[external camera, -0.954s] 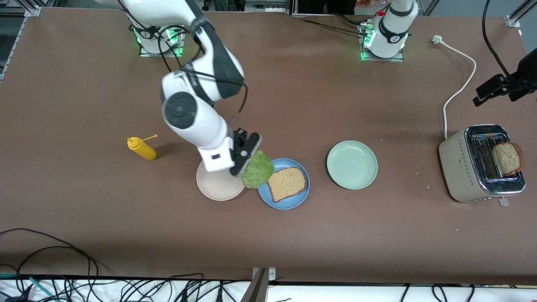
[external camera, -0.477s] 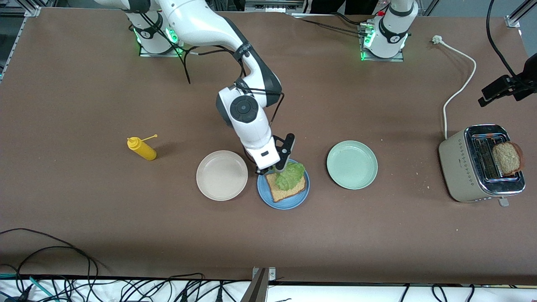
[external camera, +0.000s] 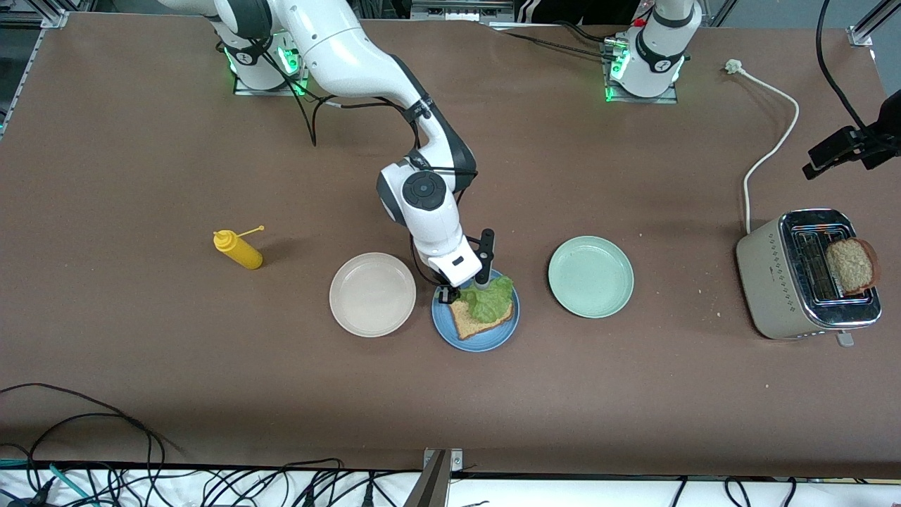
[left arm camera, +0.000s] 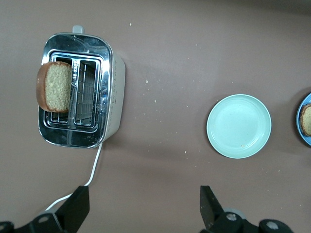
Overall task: Make sandwich in blue plate with both arms
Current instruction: 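Lower the lettuce onto the bread and open the right gripper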
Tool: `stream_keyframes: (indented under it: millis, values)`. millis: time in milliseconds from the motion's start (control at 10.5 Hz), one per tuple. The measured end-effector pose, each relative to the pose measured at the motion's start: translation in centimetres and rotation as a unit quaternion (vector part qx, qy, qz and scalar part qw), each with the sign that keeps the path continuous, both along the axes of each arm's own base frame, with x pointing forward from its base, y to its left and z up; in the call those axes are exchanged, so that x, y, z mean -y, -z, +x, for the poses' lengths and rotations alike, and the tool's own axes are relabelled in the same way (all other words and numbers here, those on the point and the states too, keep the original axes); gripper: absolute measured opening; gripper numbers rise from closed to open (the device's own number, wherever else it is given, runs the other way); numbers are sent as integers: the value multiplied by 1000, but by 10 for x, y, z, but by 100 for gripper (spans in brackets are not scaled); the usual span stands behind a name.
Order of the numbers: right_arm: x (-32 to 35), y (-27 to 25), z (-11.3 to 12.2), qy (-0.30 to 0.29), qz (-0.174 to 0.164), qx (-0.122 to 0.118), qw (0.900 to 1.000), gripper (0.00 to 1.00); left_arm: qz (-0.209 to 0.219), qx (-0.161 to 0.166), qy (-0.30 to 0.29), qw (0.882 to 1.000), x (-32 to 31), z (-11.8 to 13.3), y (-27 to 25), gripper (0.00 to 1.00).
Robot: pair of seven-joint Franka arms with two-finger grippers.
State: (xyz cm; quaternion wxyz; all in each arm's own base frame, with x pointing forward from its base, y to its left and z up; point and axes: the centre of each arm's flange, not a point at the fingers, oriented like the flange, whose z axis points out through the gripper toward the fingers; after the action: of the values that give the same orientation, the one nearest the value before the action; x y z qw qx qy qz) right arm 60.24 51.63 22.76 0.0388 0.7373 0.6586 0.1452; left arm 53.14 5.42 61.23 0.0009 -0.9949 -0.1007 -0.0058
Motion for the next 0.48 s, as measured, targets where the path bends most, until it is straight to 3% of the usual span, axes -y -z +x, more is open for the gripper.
stream_keyframes:
  millis: [286,477]
  values:
    - [1,9,1,-11,-2,10,1000,4,0,0,0,1000,0,0,0,100]
    - [-1,11,4,-12,10,33,999,4,0,0,0,1000,0,0,0,100]
